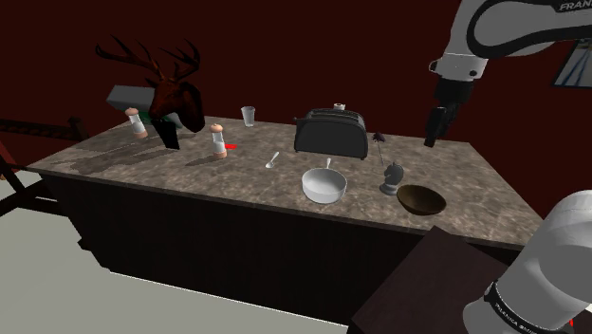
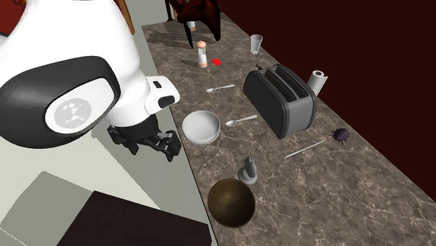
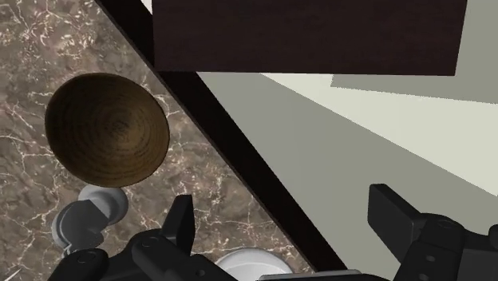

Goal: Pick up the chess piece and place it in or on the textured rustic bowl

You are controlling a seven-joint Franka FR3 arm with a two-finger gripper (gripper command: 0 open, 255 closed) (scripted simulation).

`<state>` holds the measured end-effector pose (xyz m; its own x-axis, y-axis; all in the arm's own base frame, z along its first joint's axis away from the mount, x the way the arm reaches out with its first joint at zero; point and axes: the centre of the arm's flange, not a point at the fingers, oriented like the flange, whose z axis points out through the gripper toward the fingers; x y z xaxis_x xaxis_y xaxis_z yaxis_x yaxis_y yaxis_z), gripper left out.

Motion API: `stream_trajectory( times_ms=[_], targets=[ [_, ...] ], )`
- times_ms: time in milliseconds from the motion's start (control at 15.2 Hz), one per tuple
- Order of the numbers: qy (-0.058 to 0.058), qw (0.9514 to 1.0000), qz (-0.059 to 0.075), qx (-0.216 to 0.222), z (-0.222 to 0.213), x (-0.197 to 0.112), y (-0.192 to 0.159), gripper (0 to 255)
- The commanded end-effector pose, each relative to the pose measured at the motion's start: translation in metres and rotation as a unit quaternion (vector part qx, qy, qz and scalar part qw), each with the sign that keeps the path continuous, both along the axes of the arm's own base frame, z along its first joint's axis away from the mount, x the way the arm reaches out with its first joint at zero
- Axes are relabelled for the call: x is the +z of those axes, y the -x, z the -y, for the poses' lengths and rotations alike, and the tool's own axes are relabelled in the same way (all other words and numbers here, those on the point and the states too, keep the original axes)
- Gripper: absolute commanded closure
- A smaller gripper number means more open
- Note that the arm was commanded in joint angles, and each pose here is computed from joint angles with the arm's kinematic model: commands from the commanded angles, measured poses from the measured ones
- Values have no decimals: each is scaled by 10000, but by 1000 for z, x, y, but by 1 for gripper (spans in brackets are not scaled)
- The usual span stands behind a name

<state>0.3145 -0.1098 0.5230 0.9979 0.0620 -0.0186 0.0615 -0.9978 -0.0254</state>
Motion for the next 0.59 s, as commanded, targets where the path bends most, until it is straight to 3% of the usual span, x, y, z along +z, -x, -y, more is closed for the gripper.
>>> stream_trajectory(
  times_ms=[0, 528],
  targets=[
    [19, 9998, 1, 201, 20, -17, -5, 0],
    [82, 9957, -7, 922, 95, -82, -36, 0]
  ],
)
